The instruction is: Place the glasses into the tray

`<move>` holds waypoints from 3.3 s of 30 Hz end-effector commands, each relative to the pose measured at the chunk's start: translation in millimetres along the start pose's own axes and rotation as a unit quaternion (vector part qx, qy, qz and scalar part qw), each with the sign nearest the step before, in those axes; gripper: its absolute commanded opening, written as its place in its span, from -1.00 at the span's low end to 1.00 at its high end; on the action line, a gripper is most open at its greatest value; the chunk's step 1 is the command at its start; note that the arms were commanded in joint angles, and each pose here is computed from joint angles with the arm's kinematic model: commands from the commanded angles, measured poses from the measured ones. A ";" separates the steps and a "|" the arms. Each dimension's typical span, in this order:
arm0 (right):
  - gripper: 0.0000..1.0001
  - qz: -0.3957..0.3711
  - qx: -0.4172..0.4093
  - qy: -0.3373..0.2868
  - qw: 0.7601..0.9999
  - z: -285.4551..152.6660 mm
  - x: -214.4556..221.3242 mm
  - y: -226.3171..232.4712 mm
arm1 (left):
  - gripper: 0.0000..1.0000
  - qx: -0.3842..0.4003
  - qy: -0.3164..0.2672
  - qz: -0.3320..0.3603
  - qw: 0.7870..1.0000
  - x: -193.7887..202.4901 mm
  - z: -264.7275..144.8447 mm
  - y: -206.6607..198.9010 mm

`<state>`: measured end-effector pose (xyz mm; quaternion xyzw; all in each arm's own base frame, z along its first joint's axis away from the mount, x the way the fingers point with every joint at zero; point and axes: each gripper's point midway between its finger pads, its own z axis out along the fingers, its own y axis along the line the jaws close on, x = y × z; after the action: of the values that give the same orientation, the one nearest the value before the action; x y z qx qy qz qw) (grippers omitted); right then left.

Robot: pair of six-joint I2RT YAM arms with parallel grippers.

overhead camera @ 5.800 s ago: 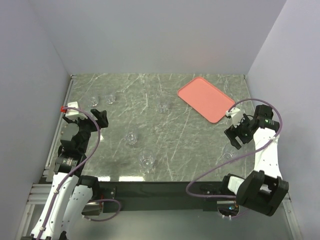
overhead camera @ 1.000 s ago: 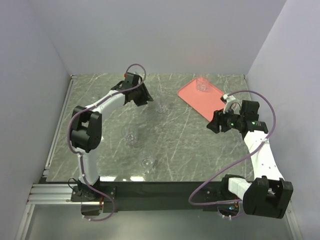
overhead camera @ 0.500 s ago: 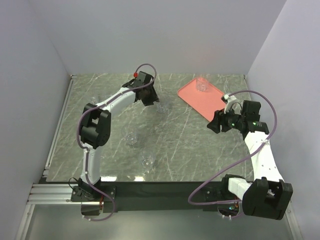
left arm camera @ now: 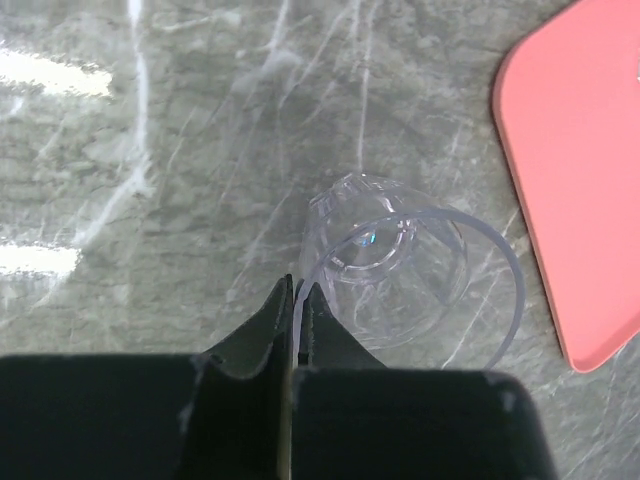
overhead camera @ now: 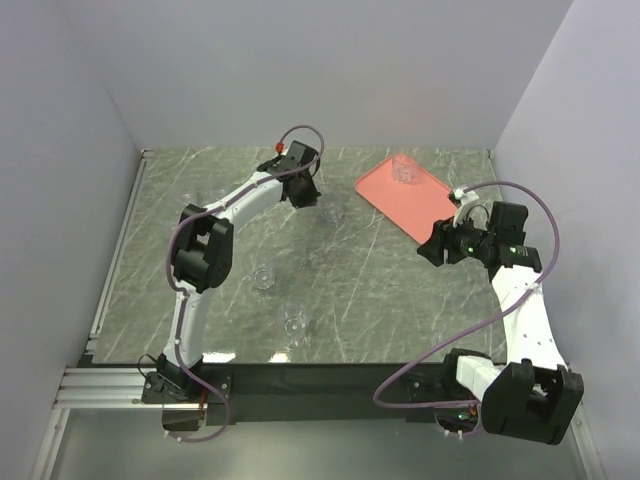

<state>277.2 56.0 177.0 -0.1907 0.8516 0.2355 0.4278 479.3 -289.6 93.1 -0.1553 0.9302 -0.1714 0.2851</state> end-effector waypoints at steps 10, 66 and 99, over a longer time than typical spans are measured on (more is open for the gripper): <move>0.26 -0.018 0.028 -0.037 0.999 -13.1 -15.4 -7.7 | -0.99 0.174 -0.053 0.057 0.982 -36.2 -6.7 -105.7; 0.26 -0.002 0.045 -0.046 0.998 -17.9 -15.8 -17.9 | -0.38 0.252 -0.115 -0.045 0.960 -49.5 60.9 -167.1; 0.28 -0.129 -0.187 -0.005 0.974 0.5 1.2 77.1 | 0.79 0.249 -0.272 0.158 0.916 -102.5 -160.8 -73.6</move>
<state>244.2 99.4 187.8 -0.3226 0.7794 0.3188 0.4322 503.6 -297.4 277.3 -0.0072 0.7743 -0.3389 0.5343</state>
